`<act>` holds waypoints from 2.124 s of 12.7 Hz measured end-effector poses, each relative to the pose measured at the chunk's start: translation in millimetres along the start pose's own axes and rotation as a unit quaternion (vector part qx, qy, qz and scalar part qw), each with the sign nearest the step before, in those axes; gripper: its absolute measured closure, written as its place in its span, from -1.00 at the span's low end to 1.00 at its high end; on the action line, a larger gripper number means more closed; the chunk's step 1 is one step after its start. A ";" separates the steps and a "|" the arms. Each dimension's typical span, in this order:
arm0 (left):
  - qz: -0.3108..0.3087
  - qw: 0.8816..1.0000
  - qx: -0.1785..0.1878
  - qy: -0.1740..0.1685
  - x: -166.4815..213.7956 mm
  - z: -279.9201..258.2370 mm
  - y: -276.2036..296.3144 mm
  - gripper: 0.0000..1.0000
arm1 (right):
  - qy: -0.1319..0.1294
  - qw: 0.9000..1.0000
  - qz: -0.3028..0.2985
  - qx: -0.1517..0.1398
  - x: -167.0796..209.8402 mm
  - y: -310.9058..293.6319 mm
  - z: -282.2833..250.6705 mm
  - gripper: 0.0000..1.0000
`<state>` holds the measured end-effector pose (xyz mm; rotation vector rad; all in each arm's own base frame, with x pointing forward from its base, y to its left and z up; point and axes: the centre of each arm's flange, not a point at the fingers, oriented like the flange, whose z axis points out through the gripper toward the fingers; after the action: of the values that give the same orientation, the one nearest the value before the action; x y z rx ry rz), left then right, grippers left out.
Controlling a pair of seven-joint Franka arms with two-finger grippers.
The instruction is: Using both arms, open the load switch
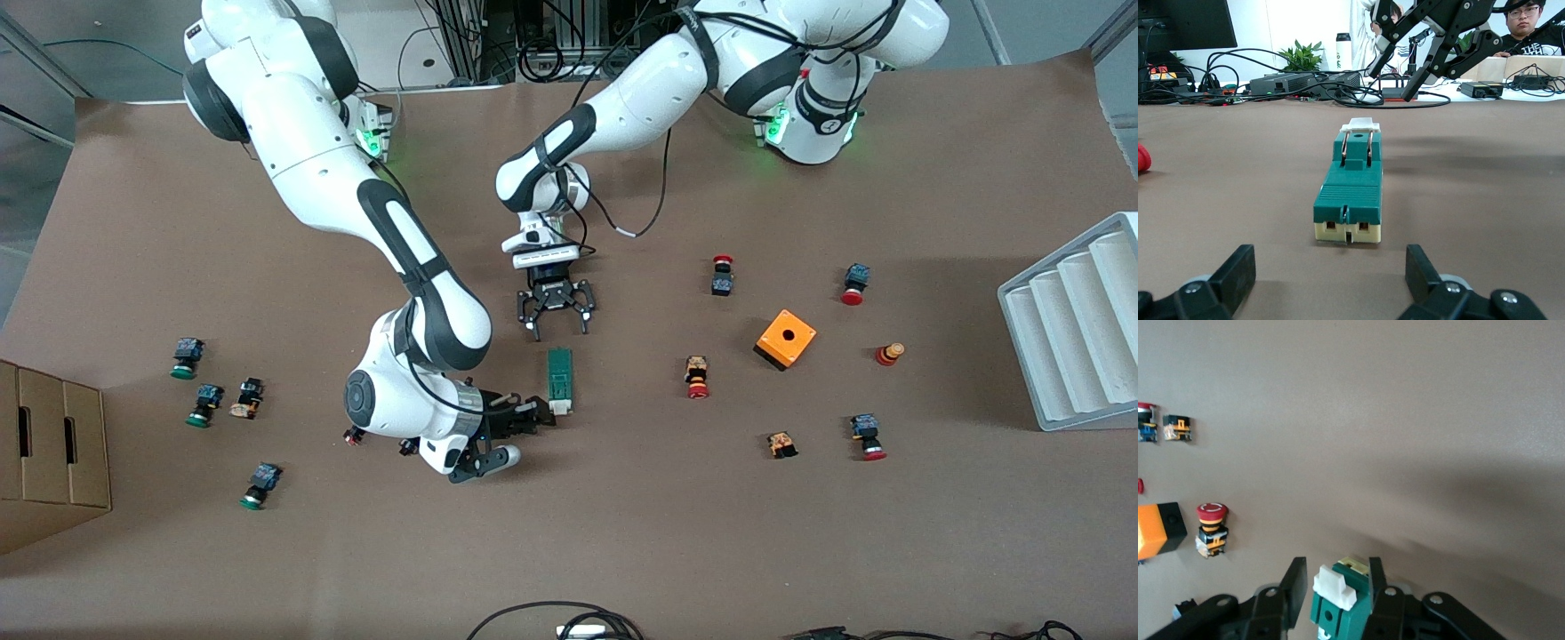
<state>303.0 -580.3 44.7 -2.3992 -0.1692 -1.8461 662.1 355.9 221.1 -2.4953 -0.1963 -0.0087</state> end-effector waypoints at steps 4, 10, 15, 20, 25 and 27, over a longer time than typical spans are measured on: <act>0.000 1.000 0.000 0.000 0.0 0.0 0.0 -1.00 | 0.008 0.998 0.043 0.035 -0.8 6.4 6.7 0.09; 0.000 1.000 0.000 0.000 0.0 0.0 0.0 -1.00 | 0.009 0.998 0.055 0.031 1.3 22.5 7.8 0.18; 0.000 1.000 0.000 0.000 0.0 0.0 0.0 -1.00 | 0.010 0.996 0.077 0.049 0.0 27.3 13.0 0.22; 0.000 1.000 0.000 0.000 0.0 0.0 0.0 -1.00 | 0.005 0.995 0.082 0.049 -4.0 31.5 18.8 0.22; 0.000 1.000 0.000 0.000 0.0 0.0 0.0 -1.00 | 0.008 0.992 0.099 0.076 -6.9 33.9 27.0 0.22; 0.000 1.000 0.000 0.000 0.0 0.0 0.0 -1.00 | 0.007 0.992 0.099 0.077 -7.3 32.8 27.7 0.31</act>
<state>303.0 -580.3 44.7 -2.3988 -0.1694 -1.8463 658.4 345.4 179.0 -2.3501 0.0546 0.0685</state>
